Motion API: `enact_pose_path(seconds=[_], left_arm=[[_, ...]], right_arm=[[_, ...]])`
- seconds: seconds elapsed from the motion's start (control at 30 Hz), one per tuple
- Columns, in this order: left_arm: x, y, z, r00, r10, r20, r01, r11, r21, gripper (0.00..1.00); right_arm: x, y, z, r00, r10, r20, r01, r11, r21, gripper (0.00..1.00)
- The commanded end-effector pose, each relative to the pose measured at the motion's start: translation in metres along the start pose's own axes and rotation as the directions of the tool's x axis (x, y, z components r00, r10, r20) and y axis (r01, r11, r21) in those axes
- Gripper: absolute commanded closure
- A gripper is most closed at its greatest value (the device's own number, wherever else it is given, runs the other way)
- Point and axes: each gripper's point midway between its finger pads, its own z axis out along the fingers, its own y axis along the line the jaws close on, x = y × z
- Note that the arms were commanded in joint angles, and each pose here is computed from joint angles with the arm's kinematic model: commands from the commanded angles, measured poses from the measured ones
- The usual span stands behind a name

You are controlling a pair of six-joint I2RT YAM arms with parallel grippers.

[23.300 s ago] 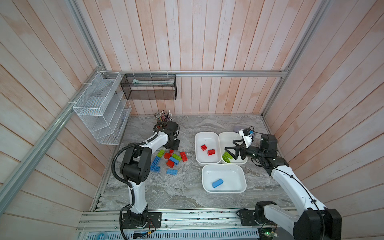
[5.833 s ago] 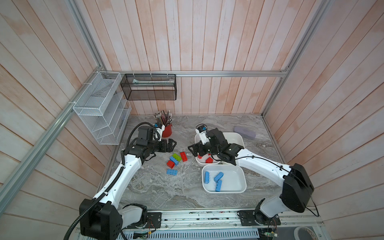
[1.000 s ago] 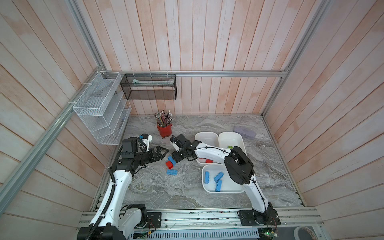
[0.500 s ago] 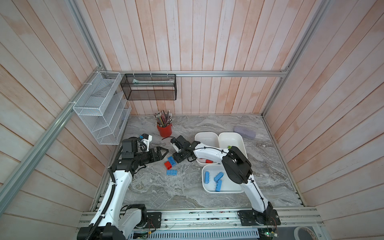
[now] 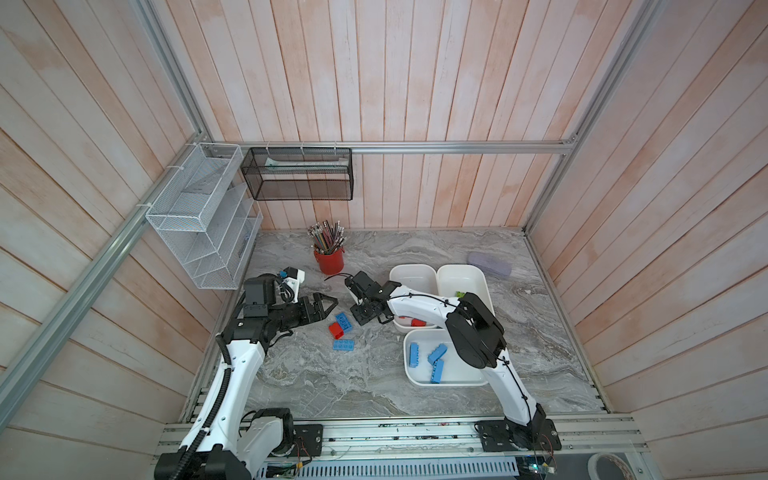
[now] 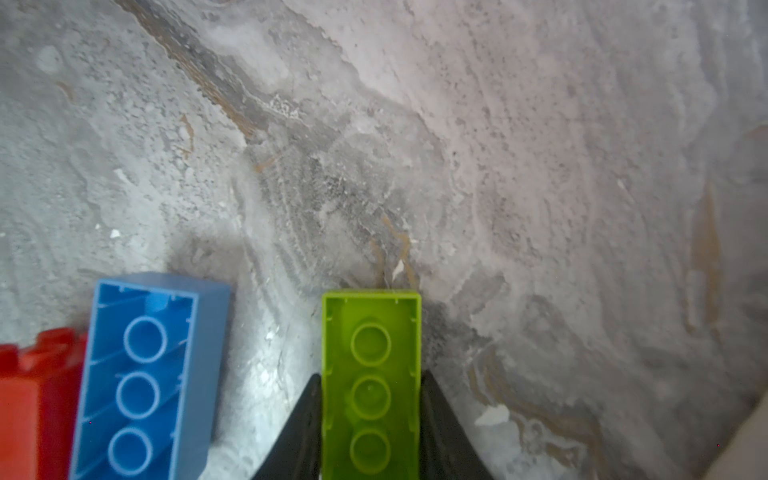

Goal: Sort the legos into containers by color
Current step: 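Carry the lime-green brick with the right gripper into the green bin and release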

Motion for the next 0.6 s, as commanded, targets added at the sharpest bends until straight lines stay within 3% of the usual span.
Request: enact_pose_path(seconds=[0.0,0.13,0.27,0.57], left_arm=[[-0.012,-0.019,-0.006,0.999,0.018,0.037,-0.021,0.997,0.072,0.00],[-0.017,-0.032,-0.007,0.999,0.021,0.041,-0.026,0.992,0.125,0.00],[-0.018,-0.045,-0.001,0.999,0.033,0.036,-0.038,0.986,0.160,0.00],[-0.017,-0.062,0.020,0.999,0.053,-0.003,-0.051,0.976,0.211,0.00]], right_arm=[[-0.033,0.002,-0.061,0.991,0.039,0.125,-0.034,0.998,-0.043,0.70],[-0.030,-0.027,-0.107,0.979,0.099,0.178,-0.101,0.995,0.001,0.70],[-0.002,-0.078,-0.143,0.961,0.190,0.201,-0.211,0.973,0.094,0.70],[0.102,-0.214,-0.179,0.870,0.440,0.225,-0.490,0.822,0.289,0.70]])
